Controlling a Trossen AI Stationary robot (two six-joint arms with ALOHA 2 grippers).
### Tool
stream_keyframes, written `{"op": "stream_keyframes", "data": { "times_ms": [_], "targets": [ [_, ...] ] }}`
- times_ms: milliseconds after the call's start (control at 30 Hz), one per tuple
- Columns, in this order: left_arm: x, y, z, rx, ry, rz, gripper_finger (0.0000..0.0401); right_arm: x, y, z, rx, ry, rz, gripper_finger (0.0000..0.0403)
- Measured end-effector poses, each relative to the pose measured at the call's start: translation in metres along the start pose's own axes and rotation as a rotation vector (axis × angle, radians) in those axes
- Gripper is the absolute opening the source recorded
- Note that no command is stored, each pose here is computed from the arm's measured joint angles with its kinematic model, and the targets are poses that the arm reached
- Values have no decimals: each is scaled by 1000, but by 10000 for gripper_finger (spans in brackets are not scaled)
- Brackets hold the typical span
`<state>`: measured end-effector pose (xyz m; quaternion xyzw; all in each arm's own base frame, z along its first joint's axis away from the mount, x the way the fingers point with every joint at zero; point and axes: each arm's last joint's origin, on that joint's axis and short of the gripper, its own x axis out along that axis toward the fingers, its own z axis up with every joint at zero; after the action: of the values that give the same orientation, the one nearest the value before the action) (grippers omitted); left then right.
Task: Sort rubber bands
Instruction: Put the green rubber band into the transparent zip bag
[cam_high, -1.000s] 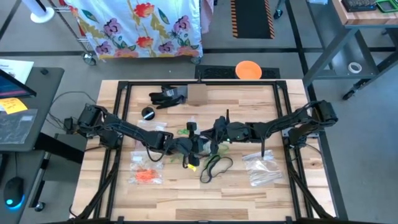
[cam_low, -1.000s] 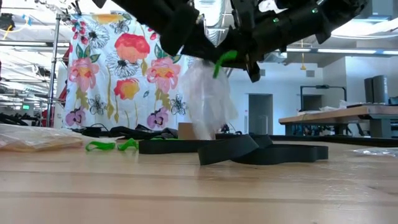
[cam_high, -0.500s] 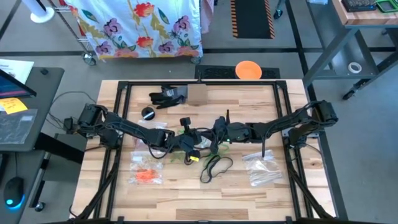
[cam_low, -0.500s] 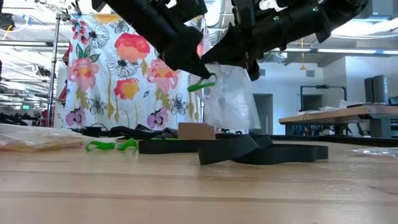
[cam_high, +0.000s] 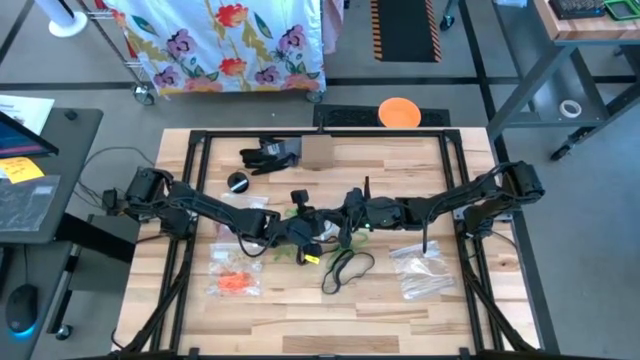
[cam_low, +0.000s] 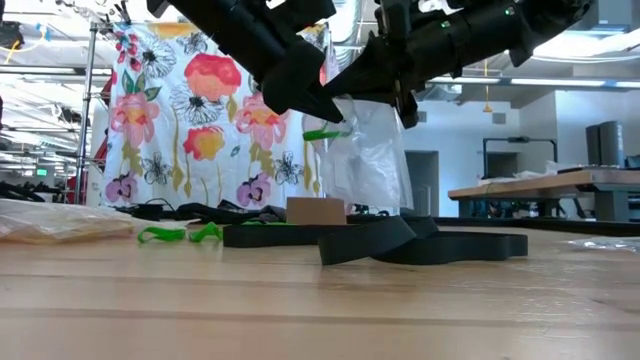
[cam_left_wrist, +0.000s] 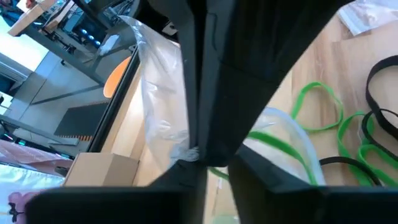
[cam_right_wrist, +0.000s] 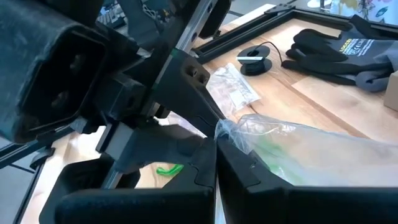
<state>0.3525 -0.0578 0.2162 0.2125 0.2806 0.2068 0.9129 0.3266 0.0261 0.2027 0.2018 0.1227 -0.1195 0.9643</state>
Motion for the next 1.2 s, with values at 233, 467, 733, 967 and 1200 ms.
{"op": "stream_keyframes", "data": {
  "times_ms": [233,467,733,967,1200],
  "targets": [
    [0,-1,1,-145,-7,-14,145,0,0,1,1,-3,-1,0],
    [-16,-11,8,-7,-17,46,158,0,-4,5,73,-7,1,0],
    [-47,-23,35,60,-80,151,157,4,-33,14,185,79,13,0],
    [-74,-35,51,99,-115,248,157,6,-59,19,231,112,-58,0],
    [-87,-43,49,160,-99,303,157,7,-69,25,323,162,31,0]
  ]
}}
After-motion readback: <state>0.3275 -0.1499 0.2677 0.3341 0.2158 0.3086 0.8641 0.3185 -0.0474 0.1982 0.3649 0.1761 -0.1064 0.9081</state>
